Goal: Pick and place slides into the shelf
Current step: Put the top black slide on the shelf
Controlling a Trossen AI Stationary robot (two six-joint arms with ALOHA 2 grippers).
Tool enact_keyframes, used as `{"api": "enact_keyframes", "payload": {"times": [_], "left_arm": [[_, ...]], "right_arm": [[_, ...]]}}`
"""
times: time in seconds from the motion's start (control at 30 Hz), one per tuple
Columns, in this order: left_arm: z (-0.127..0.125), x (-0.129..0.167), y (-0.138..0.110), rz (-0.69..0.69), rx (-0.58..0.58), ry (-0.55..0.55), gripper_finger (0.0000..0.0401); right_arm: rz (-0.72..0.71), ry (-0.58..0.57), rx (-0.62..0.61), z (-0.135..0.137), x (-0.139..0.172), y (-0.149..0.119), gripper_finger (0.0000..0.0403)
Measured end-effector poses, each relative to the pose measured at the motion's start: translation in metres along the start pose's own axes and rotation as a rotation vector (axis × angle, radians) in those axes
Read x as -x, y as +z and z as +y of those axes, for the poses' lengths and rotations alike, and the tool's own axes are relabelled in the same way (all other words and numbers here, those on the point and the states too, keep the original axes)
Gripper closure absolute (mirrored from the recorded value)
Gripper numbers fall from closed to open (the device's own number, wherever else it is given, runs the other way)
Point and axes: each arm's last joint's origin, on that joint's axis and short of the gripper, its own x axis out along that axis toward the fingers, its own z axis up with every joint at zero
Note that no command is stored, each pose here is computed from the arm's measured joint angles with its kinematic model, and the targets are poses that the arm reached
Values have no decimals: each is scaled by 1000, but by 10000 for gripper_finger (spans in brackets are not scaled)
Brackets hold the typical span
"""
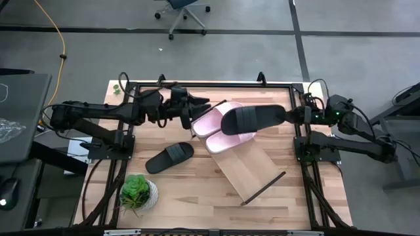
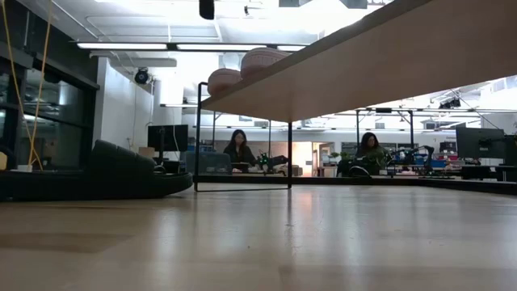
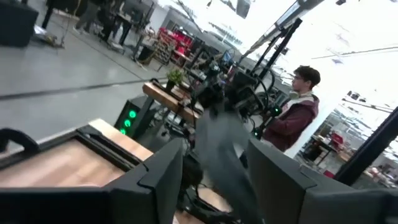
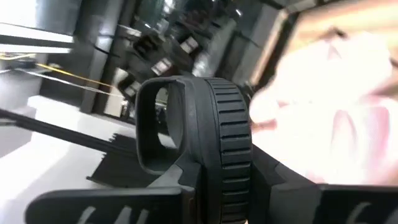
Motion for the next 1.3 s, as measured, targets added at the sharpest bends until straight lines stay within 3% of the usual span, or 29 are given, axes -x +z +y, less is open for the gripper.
{"api": "enact_keyframes", "payload": {"times": [0.3, 0.77, 1.3], "left_arm": [[2, 15, 20, -40, -92, -19, 273], [1, 23, 24, -37, -182, 2, 281], [1, 23, 24, -35, -242, 3, 284]], "right_arm": [[212, -152, -172, -17, 2, -15, 352], [266, -197, -327, -16, 1, -25, 352], [284, -243, -315, -5, -30, -53, 352]]}}
